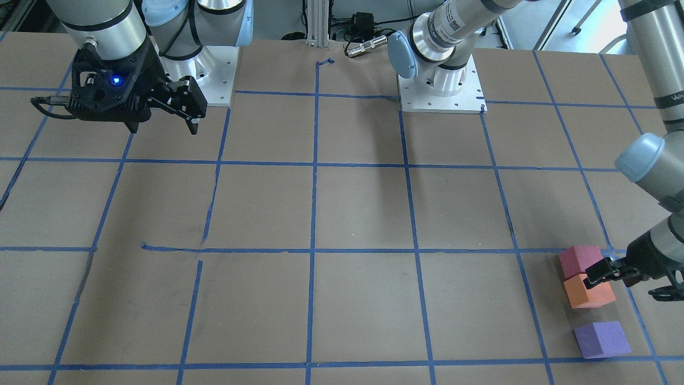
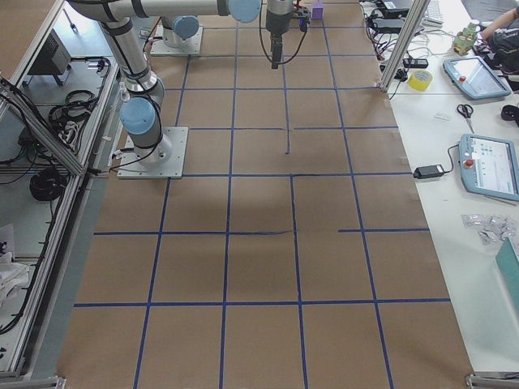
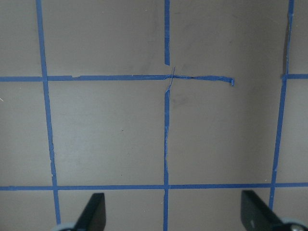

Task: Arrange blocks in a line

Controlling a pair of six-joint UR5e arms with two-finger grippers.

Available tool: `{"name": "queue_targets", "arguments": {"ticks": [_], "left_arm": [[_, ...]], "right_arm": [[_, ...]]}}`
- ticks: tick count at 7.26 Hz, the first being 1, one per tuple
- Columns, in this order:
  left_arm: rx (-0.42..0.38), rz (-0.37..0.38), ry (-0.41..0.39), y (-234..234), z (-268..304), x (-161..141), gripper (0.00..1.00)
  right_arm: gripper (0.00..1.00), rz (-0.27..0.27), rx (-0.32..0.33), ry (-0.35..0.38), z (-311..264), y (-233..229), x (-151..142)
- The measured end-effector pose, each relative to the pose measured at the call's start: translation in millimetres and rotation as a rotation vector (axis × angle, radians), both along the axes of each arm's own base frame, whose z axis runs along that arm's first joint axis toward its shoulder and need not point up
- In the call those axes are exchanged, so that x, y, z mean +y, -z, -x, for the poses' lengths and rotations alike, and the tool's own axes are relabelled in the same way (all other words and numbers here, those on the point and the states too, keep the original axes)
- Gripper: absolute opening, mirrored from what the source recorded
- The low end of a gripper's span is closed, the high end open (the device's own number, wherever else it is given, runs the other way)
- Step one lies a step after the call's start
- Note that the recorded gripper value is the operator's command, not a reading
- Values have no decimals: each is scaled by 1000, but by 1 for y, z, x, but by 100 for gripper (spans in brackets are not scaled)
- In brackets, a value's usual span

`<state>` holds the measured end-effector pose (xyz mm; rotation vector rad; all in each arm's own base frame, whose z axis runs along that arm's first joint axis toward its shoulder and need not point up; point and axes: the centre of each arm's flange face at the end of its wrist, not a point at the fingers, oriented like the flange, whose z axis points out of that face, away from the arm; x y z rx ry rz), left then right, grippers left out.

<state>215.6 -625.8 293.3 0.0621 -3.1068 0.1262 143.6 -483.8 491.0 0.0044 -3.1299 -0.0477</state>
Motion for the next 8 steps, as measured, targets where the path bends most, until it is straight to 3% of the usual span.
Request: {"name": "queue_targets", "arguments": {"ticks": [2, 4, 6, 8], "left_arm": [[18, -59, -12, -110, 82, 28, 100], [-13, -65, -56, -188, 228, 63, 100], [-57, -32, -46, -233, 328, 114, 100], [-69, -20, -37, -249, 352, 142, 100]], "right_arm": [[100, 2, 0, 0, 0, 0, 0], [100, 4, -4, 0, 0, -1, 0], [100, 5, -6, 0, -1, -1, -1], [100, 6, -6, 0, -1, -1, 0]]}}
